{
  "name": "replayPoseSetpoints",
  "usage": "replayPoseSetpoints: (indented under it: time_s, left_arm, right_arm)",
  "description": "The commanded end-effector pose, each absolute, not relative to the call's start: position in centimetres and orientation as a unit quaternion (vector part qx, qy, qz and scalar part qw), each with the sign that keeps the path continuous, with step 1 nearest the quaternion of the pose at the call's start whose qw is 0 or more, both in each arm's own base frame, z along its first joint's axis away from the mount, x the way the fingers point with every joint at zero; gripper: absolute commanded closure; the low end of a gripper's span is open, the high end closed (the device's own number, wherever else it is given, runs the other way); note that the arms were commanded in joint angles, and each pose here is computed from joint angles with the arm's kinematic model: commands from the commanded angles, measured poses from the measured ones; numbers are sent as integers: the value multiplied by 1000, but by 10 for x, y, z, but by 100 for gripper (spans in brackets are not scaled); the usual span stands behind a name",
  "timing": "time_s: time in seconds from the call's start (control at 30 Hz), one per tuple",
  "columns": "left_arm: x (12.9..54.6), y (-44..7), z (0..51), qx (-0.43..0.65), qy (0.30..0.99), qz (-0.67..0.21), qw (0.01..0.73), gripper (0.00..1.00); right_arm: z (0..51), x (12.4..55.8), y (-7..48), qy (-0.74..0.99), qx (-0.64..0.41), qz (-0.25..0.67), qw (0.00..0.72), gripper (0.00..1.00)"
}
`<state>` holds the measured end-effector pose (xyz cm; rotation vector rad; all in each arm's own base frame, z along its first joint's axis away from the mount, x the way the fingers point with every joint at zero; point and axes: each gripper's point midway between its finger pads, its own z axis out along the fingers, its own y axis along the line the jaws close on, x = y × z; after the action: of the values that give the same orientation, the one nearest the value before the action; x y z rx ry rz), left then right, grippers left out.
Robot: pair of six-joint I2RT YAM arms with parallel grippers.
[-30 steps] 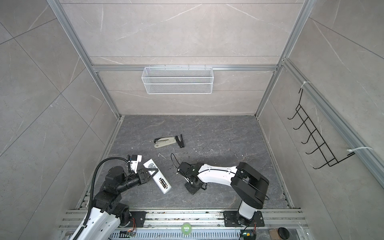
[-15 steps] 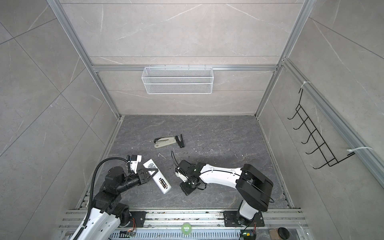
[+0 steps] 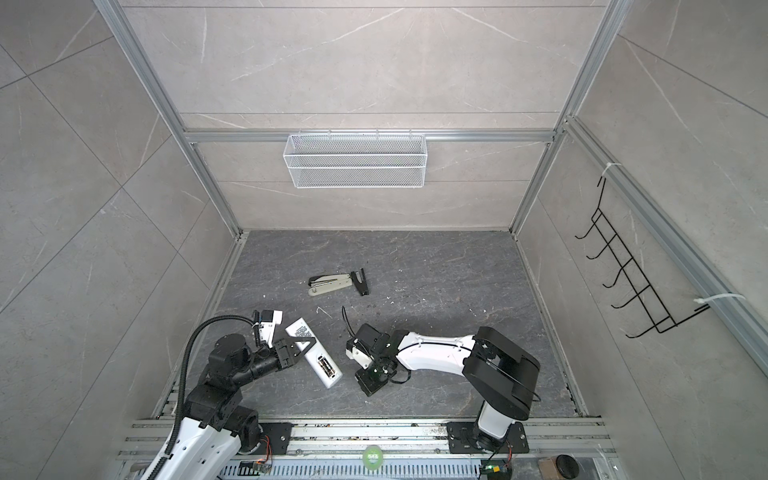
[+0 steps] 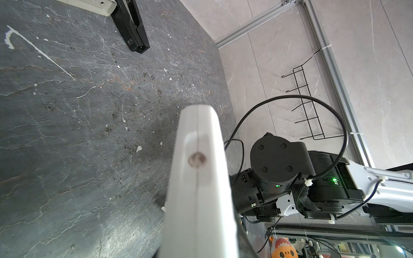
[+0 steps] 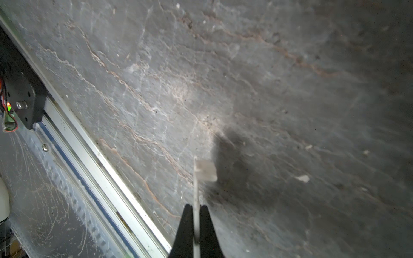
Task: Load the batteries into the remote control
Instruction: 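Lift the battery cover with the right gripper toward the held remote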
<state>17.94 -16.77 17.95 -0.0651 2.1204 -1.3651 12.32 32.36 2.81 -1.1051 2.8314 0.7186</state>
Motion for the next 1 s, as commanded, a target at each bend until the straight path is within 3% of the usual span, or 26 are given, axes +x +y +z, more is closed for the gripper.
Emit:
replayPoseSetpoints:
  time_s: [0.0, 0.4, 0.97]
  left_arm:
    - [179, -170, 201, 2, 785, -525, 329, 100]
    - [178, -169, 202, 3, 785, -523, 331, 100]
    - [178, -169, 203, 3, 784, -523, 333, 100]
  right_arm:
    - [18, 117, 320, 908, -353, 225, -7, 96]
    - [3, 119, 311, 913, -356, 197, -13, 92]
    - [12, 134, 294, 923, -360, 138, 17, 67]
